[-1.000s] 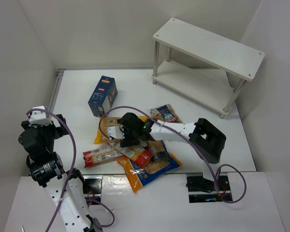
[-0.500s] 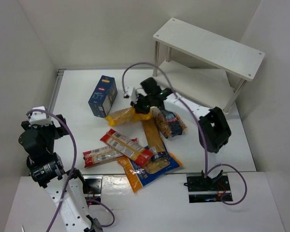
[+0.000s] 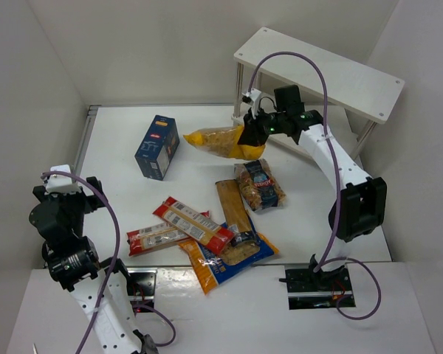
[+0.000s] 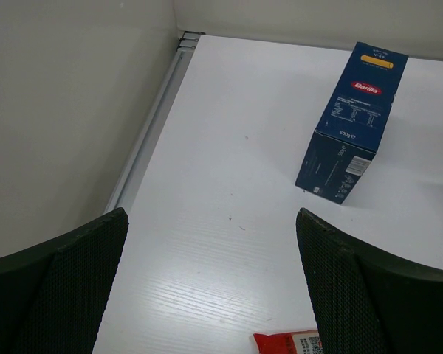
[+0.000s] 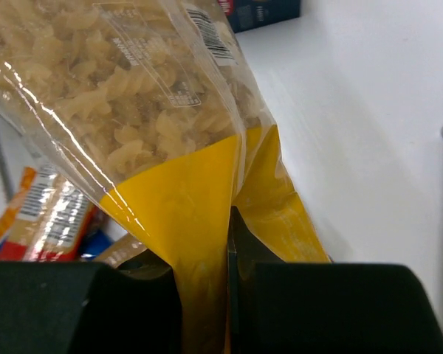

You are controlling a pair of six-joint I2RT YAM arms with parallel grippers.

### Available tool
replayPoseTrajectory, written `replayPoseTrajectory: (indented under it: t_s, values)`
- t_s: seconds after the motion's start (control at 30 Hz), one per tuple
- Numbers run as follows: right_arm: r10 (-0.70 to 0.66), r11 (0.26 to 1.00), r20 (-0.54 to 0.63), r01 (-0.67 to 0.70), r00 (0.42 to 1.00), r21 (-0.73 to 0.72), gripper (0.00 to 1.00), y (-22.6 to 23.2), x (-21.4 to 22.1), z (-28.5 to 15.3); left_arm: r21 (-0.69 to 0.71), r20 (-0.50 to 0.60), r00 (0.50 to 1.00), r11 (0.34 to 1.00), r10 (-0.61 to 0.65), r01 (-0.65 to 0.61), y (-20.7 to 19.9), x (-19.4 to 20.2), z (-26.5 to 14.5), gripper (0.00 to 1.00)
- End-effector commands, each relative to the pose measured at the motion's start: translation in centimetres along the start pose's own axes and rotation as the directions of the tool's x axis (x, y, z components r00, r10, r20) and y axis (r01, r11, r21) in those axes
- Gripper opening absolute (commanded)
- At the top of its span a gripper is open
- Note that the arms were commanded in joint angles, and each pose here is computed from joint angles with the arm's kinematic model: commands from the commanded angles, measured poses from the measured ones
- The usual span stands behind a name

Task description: Place and organize the pasta boxes and bags onto the shelf

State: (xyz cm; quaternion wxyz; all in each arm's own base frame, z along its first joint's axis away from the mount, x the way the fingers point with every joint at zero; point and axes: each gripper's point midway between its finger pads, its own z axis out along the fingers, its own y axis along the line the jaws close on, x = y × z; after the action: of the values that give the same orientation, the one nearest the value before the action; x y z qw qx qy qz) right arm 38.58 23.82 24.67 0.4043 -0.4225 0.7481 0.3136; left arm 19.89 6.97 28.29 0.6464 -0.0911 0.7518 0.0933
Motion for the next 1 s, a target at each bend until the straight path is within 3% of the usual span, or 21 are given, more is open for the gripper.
replayPoseTrajectory:
  t_s: [0.0, 0.37, 0.7, 0.97]
  values:
    - [-0.079, 0.991, 0.218, 0.101, 0.973, -0.091, 0.00, 4.0, -7.6, -4.6, 0.004, 0.055, 0.998, 1.000, 0.023, -0.023, -0.1, -1.4, -0.2, 1.00]
    - [-0.256, 0.965, 0.361, 0.214, 0.897, 0.152, 0.00, 4.8, -14.5, -12.7, 0.005, 0.046, 0.999, 1.000, 0.020, -0.020, 0.0, -1.3, 0.0, 1.00]
    - [-0.388, 0.909, 0.418, 0.265, 0.821, 0.322, 0.00, 6.3, -19.2, -18.1, 0.005, 0.046, 0.999, 1.000, 0.020, -0.020, 0.0, -1.3, 0.0, 1.00]
    - [-0.482, 0.765, 0.400, 0.152, 0.779, 0.626, 0.00, 2.7, -22.3, -23.6, 0.005, 0.046, 0.999, 1.000, 0.020, -0.020, 0.0, -1.3, 0.0, 1.00]
